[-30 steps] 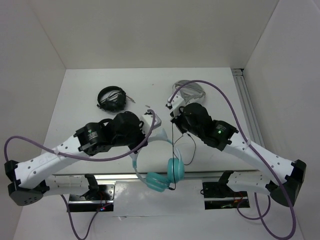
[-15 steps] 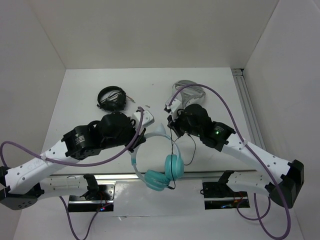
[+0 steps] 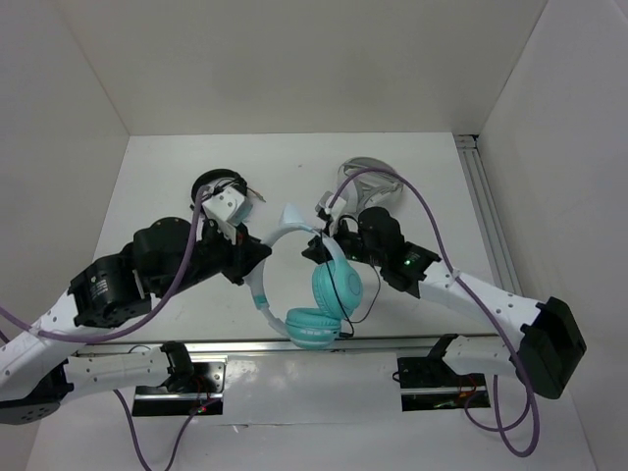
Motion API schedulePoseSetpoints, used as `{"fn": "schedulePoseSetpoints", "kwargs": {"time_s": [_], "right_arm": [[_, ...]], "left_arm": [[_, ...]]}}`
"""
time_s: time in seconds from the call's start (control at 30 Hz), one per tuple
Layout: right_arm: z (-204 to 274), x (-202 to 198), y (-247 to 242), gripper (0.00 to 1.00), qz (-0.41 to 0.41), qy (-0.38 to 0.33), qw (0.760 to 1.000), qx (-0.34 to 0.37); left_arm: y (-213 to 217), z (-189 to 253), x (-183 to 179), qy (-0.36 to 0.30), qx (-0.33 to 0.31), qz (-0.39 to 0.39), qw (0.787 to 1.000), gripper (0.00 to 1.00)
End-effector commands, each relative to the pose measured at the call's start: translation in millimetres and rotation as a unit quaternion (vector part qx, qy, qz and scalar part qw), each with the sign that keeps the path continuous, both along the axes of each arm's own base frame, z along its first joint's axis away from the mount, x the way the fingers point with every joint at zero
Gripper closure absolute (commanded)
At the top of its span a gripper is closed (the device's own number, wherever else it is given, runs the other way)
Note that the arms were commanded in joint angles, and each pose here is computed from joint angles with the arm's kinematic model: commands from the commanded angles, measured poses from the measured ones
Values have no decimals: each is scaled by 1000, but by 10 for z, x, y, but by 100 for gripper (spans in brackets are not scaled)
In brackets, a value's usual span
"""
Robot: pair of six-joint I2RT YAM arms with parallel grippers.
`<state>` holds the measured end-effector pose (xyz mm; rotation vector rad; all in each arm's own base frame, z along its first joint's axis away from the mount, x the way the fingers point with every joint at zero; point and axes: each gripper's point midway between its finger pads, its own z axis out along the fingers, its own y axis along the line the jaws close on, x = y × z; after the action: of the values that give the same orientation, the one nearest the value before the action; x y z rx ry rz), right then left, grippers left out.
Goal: Wrap the headphones
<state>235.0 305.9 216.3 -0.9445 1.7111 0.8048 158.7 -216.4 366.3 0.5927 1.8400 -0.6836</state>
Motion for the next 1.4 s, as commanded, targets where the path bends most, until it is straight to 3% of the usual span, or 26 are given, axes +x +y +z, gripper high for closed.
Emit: {"fn": "schedulePoseSetpoints", "kwargs": {"time_s": [0.0, 0.23, 0.43, 0.53, 0.6, 0.7, 0.8, 0.83, 0.9, 1.07, 1.23, 1.37], "right_arm": [[216, 78, 208, 59, 23, -30, 996, 80], [-339, 75, 418, 55, 55, 35, 989, 132], [-668, -43, 618, 55, 82, 76, 982, 154], [-895, -179, 706, 55, 93, 97, 982, 136], [-997, -249, 689, 57, 91, 98, 982, 133], [-1172, -409, 643, 69, 95, 110, 981, 127], [-1260, -528, 605, 97, 88, 113, 982, 126], [-1300, -552, 592, 99, 83, 115, 982, 122], [-1209, -615, 603, 100, 63, 105, 985, 121], [-1209, -1046, 533, 100, 7, 54, 998, 44], [-647, -1367, 528, 100, -26, 2, 999, 32], [-354, -1572, 427, 100, -61, -40, 997, -24]], "left_arm": [[-41, 475, 29, -3, -107, 28, 994, 100], [269, 715, 129, -3, -192, 116, 974, 100], [509, 753, 263, -11, -229, 193, 954, 100], [723, 712, 359, -5, -237, 262, 936, 100], [924, 660, 457, 6, -244, 338, 909, 100], [1061, 606, 520, 3, -214, 389, 896, 100], [1139, 531, 558, 6, -203, 426, 881, 100], [1162, 528, 601, 3, -198, 441, 875, 100], [1291, 496, 645, 3, -181, 474, 862, 100], [1596, 338, 848, 7, -141, 545, 826, 100], [1726, -16, 995, 35, -96, 573, 813, 100], [1795, -308, 1114, 55, -23, 588, 806, 100]]}}
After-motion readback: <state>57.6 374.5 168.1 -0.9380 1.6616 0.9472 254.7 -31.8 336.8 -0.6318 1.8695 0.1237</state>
